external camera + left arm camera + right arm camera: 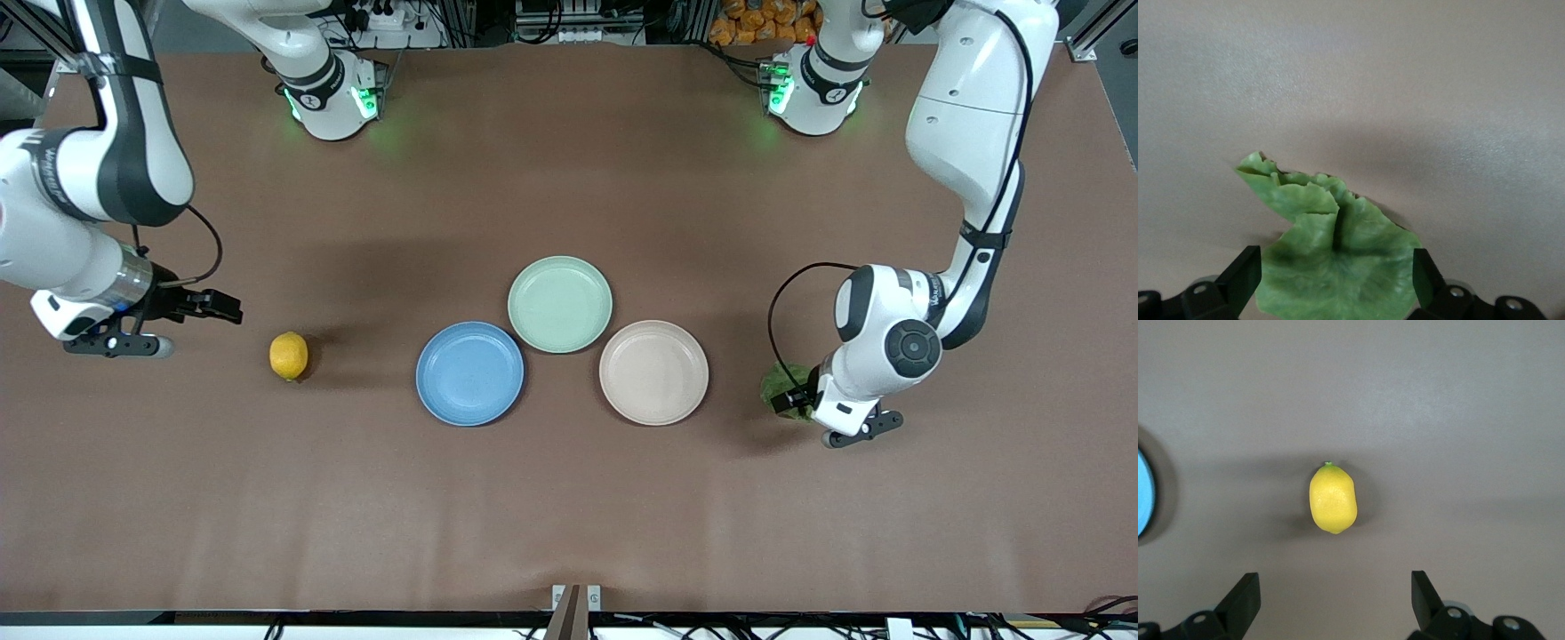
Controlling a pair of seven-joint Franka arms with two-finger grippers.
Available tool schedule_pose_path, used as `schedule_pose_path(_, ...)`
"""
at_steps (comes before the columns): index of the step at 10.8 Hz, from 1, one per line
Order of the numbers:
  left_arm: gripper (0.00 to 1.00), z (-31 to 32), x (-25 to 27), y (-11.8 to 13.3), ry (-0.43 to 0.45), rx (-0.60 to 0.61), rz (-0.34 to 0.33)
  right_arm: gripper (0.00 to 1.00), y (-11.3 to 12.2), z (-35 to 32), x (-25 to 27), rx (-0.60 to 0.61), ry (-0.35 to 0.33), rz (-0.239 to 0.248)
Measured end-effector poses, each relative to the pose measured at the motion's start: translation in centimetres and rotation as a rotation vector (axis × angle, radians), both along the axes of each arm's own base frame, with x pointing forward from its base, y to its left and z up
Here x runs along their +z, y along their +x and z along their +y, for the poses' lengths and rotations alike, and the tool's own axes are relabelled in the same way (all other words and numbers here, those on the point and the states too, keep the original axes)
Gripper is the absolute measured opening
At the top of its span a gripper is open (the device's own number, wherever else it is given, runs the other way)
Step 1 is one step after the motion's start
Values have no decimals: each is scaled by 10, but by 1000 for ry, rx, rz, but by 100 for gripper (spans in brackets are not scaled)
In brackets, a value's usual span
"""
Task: Place lemon and lettuce in plates
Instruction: 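Grasp the lettuce with the left gripper while the right gripper grasps the lemon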
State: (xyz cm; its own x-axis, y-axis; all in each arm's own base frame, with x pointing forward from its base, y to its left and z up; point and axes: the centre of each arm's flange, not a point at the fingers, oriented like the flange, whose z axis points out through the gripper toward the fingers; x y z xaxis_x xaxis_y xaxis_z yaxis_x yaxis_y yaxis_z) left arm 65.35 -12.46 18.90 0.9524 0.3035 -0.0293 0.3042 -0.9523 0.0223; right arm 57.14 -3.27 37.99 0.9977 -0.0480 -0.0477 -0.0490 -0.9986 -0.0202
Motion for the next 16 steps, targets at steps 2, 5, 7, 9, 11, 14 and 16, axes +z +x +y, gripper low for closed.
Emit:
schedule_pose_path(2, 100, 1, -7, -1, 4, -2, 9, 100, -9, 4, -29, 5, -5, -33)
schedule_pose_path(5, 100, 2, -12, -2, 8, -4, 17, 100, -17, 11, -64, 16, -10, -44)
schedule_pose_path(7, 100, 2, -17, -4, 10, -5, 24, 100, -13, 14, -81, 22, -16, -55)
schedule_pose_path(9, 100, 2, -19, -4, 43, -44, 19, 100, -10, 14, -98, 22, -22, -67)
schedule_pose_path(11, 74, -2, -16, -2, 53, -68, 4, 100, -7, 14, -114, 23, -27, -77)
schedule_pose_path(14, 37, -3, -11, 1, 56, -74, -6, 100, -5, 14, -134, 24, -33, -87)
schedule_pose_path(16, 9, -2, -7, 2, 60, -74, -13, 100, -5, 13, -145, 25, -36, -87)
